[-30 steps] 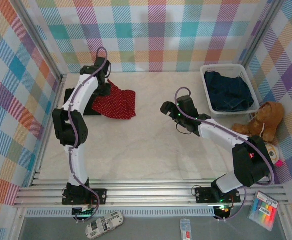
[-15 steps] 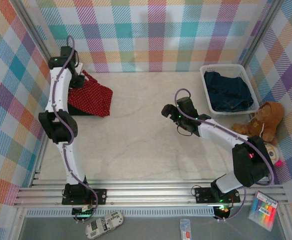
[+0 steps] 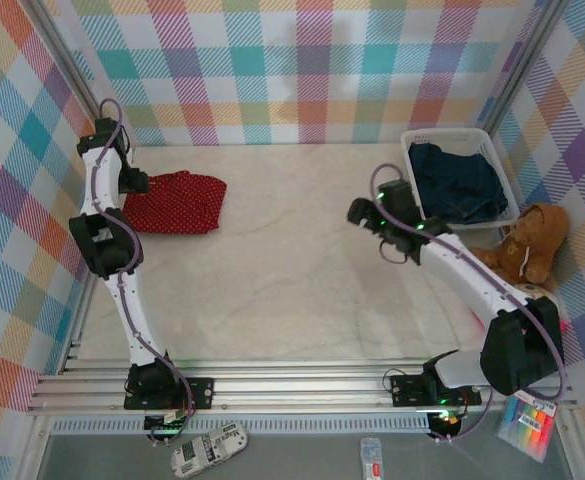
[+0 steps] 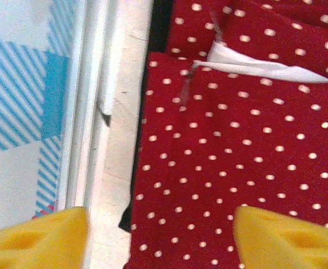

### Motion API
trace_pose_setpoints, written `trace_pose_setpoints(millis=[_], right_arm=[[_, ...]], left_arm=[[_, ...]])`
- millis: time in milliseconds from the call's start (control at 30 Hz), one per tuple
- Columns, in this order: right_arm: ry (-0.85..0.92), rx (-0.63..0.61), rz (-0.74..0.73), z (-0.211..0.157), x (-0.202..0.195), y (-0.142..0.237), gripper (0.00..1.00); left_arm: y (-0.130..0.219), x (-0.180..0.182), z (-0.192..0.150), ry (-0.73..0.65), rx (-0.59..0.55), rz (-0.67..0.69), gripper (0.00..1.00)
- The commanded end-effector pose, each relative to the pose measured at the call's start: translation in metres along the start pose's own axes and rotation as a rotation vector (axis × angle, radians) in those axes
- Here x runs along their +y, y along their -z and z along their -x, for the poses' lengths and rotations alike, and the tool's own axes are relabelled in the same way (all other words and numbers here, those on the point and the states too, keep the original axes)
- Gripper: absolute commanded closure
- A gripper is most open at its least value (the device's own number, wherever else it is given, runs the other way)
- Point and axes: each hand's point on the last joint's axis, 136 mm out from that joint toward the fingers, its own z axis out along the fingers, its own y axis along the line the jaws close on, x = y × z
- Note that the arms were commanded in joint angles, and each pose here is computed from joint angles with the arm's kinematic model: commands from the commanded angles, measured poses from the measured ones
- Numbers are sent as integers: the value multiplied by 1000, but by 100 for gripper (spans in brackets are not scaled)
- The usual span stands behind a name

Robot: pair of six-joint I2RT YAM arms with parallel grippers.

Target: Fold and stack the skirts

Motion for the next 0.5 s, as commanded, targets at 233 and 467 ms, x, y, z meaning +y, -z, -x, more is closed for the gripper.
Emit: trace_pose_setpoints(millis=[233, 467], right_arm=[[119, 32, -414, 102, -158, 0, 1], [148, 226, -371, 112, -205, -45, 1]], left_arm=[[124, -29, 10, 560, -318, -372, 0], [146, -76, -27, 629, -304, -569, 0]])
